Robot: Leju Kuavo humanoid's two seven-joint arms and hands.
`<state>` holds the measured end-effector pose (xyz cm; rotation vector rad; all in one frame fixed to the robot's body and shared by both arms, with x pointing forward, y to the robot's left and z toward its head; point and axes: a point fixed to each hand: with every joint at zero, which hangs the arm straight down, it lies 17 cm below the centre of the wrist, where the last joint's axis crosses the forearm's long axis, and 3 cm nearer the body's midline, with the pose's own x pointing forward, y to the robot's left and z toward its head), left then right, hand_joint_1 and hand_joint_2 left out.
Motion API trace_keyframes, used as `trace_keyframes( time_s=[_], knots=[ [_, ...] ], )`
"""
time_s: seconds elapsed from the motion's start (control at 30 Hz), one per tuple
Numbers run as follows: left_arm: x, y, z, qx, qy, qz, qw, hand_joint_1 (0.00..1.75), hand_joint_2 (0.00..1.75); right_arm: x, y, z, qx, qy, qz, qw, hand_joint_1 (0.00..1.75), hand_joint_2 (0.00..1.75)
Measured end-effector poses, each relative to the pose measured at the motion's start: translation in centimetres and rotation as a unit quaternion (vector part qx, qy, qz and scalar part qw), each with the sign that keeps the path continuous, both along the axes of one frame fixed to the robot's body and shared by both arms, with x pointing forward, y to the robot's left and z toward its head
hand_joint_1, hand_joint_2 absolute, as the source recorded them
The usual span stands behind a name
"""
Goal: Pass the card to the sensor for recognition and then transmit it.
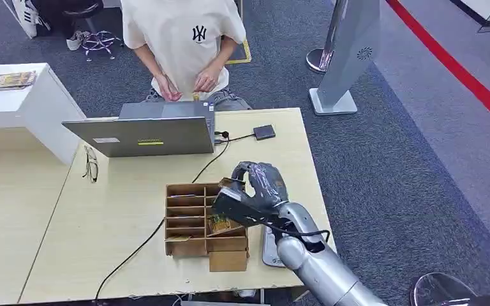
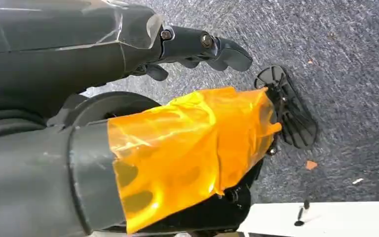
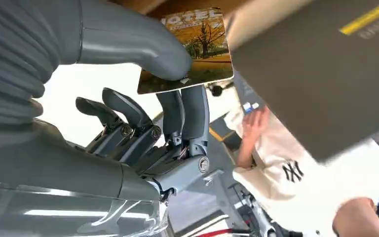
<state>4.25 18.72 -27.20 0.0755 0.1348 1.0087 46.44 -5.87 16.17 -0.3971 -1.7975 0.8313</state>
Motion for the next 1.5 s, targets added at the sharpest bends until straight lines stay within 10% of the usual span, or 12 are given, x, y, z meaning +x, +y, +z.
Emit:
trace_keyframes(
  time_s=[0.73,1.5],
  knots=[
    [1.0,0.5,0.1,0.017,-0.009,0.029,0.999,0.0,0.0,-3.7,-5.7,6.5,0.216,-0.029,0.034,0.975,1.75,1.75],
    [-0.6,0.3,-0.1,-0.004,0.005,-0.011,1.0,0.0,0.0,2.3,-6.5,6.8,0.15,-0.021,0.01,0.988,1.75,1.75]
  ],
)
